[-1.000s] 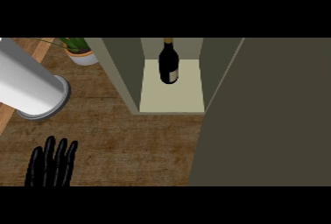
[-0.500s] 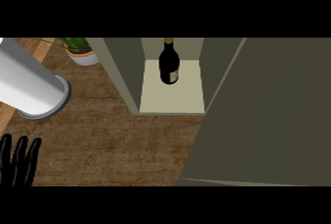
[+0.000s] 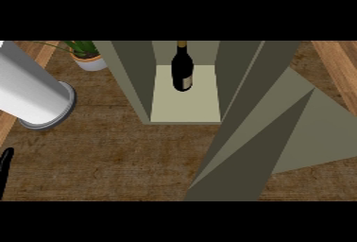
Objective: Pick up the wine, place it into the cabinet and close the cabinet
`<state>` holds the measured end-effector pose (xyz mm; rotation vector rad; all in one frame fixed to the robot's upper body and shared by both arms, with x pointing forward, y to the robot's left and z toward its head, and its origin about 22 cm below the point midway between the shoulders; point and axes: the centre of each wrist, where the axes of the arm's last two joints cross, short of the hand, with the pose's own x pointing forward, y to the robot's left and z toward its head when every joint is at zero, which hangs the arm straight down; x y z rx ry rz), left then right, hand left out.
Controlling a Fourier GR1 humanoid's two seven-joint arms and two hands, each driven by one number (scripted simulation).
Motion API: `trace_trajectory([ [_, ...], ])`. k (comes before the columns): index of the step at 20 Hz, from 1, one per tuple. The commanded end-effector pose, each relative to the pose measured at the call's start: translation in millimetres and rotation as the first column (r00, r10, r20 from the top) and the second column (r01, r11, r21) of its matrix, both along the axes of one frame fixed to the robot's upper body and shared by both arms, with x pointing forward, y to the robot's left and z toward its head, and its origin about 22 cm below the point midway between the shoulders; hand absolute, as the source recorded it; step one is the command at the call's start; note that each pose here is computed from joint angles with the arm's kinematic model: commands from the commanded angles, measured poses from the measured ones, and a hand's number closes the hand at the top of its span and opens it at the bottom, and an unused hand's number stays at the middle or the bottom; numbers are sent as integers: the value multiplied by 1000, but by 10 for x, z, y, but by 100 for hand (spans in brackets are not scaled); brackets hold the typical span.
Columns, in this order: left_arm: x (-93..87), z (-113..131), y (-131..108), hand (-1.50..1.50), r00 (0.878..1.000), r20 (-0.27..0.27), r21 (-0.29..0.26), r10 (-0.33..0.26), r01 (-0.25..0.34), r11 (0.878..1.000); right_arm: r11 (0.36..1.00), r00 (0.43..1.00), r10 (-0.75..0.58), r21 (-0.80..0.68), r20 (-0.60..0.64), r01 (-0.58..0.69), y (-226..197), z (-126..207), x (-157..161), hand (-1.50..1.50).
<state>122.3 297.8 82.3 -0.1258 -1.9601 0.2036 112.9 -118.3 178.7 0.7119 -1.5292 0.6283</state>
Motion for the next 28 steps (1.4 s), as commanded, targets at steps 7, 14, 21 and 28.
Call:
trace_trajectory([
  [7, -25, 102, 140, -150, 999, -2, -11, -34, 34, 999, 999, 987, -5, 54, 158, -4, 388, 139, -250, 150],
  [14, 113, 122, 183, -150, 997, -6, -58, -73, 72, 996, 999, 970, -47, 21, 238, 43, 634, 157, -78, 150],
  [21, 192, 125, 56, -150, 996, -3, -68, -85, 85, 994, 998, 982, -47, 47, 181, 39, 810, 283, 188, 150],
  [28, 338, 190, 82, -150, 999, 4, -66, -47, 48, 997, 996, 979, -74, 63, 189, 63, 1118, 686, 682, 150],
])
